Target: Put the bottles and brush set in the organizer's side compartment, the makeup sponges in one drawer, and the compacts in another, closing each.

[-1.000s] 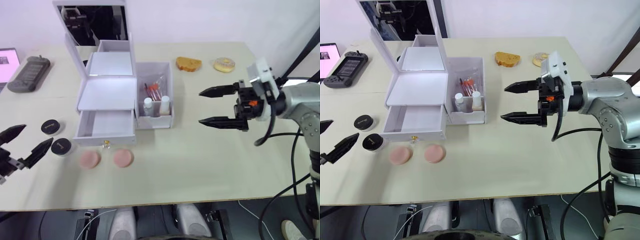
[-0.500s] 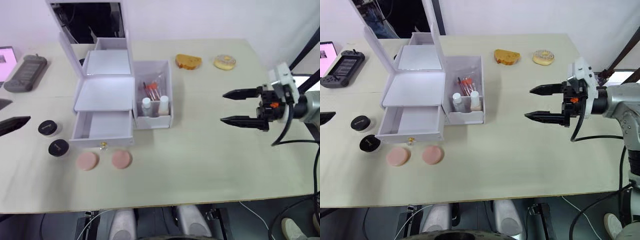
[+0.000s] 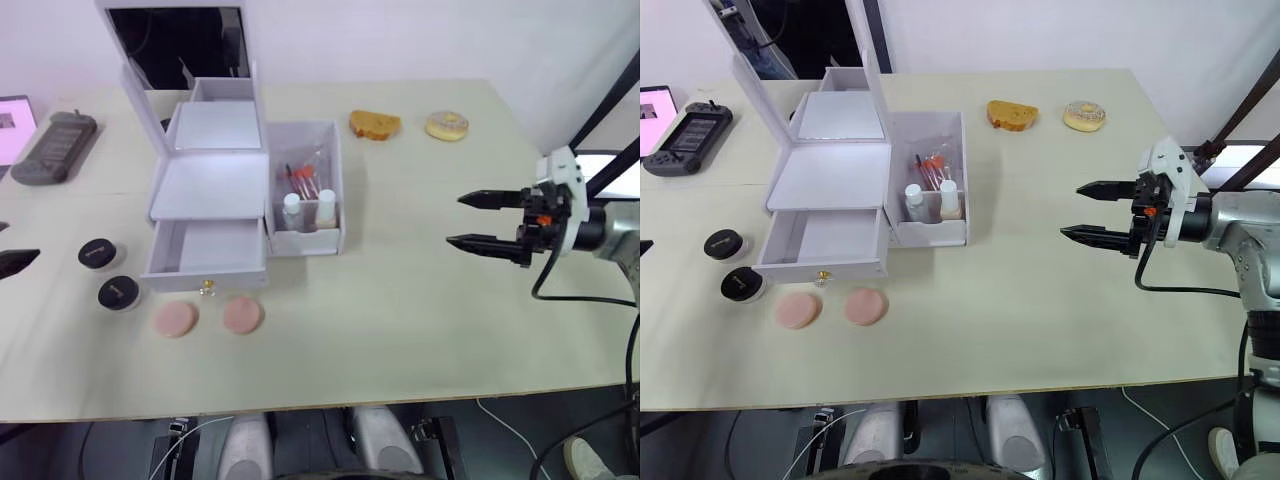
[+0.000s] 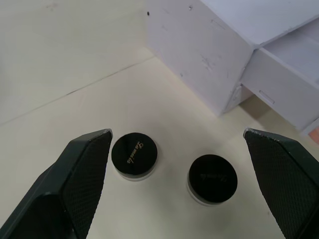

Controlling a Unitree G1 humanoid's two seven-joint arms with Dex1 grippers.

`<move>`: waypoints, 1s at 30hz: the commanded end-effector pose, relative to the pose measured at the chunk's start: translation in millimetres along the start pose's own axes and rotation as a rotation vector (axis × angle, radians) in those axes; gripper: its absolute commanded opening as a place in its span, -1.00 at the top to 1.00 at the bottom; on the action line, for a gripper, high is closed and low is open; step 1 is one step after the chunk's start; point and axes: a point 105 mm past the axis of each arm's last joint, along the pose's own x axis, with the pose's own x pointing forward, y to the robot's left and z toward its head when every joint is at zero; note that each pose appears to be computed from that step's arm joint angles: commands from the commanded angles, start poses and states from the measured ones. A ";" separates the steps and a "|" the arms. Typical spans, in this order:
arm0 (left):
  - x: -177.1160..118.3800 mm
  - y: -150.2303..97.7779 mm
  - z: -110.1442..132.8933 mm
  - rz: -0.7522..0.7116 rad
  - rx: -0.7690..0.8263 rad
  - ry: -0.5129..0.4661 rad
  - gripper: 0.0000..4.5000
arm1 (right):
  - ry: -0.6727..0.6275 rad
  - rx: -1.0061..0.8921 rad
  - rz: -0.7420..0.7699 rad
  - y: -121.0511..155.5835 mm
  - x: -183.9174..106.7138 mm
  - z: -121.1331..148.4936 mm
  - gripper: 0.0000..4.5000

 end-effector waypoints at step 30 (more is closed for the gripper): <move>90.9 -225.8 -75.5 -0.161 -0.154 -0.045 -0.99 | -0.034 -0.191 0.294 61.4 38.8 70.7 -1.00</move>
